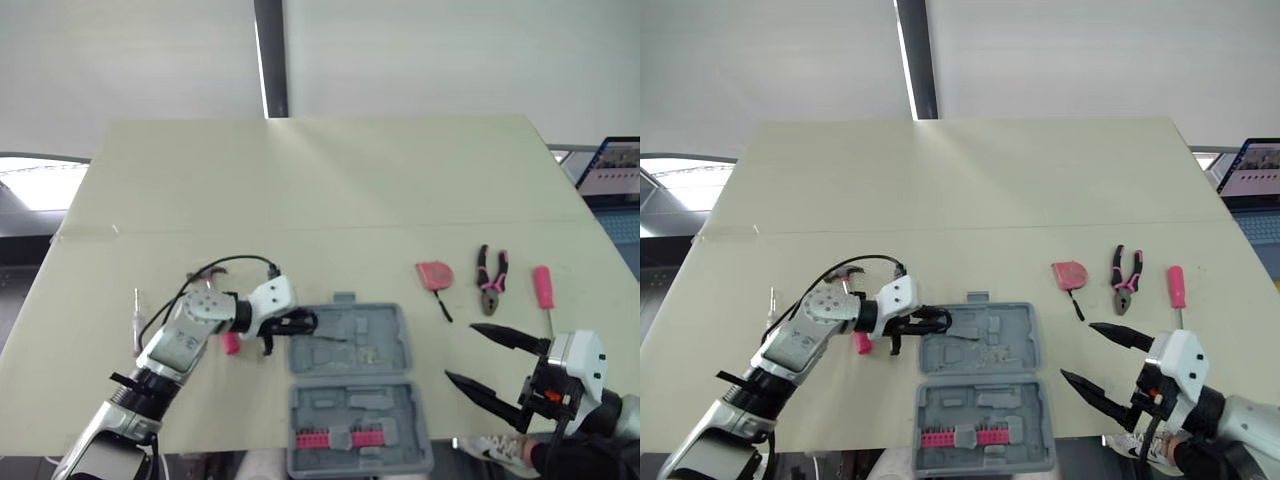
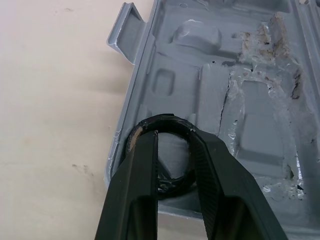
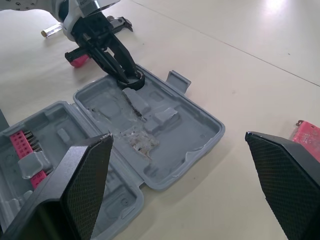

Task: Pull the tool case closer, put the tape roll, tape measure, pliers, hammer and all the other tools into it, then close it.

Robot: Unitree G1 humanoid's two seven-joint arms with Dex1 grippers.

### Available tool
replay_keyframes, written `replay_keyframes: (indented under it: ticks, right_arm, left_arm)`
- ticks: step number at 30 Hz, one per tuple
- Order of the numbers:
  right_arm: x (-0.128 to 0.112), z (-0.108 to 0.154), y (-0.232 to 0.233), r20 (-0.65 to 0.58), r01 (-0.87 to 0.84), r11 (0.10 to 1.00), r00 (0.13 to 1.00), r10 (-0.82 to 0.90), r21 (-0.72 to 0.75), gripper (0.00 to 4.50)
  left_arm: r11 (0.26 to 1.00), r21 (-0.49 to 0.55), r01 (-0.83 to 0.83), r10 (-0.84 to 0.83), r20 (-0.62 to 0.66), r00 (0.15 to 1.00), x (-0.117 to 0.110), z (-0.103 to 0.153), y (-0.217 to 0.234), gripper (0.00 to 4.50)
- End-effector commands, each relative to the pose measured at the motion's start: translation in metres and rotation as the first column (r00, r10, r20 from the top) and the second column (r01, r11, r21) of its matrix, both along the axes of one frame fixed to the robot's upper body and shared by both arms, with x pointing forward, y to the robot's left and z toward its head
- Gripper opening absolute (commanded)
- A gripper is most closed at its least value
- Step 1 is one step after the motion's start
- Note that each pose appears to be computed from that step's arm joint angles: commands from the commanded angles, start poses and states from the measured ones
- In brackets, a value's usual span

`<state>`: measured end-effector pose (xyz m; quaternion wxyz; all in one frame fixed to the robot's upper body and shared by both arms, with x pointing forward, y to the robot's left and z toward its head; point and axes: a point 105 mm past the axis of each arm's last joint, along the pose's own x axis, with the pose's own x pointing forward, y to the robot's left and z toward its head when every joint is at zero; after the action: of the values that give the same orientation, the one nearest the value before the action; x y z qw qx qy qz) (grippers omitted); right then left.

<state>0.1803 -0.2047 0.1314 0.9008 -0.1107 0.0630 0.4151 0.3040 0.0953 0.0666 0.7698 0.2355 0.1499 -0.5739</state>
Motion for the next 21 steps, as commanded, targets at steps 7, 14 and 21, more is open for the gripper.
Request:
replay_keyframes:
  ticks: [7, 14, 21]
  right_arm:
    - [-0.001, 0.008, -0.006, 0.038, 0.004, 1.000, 0.999, -0.004, -0.004, 4.50]
    - [-0.001, 0.008, -0.007, 0.040, 0.005, 1.000, 0.999, -0.005, -0.007, 4.50]
    - [-0.001, 0.007, -0.007, 0.044, 0.006, 1.000, 0.999, -0.005, -0.008, 4.50]
  left_arm:
    - [1.000, -0.007, -0.016, 0.016, 0.020, 1.000, -0.001, -0.009, 0.001, 1.12]
    - [1.000, 0.011, -0.017, 0.016, 0.007, 1.000, -0.005, -0.022, 0.006, 1.12]
    - [0.999, -0.010, -0.030, 0.030, 0.006, 1.000, -0.003, -0.023, 0.005, 1.12]
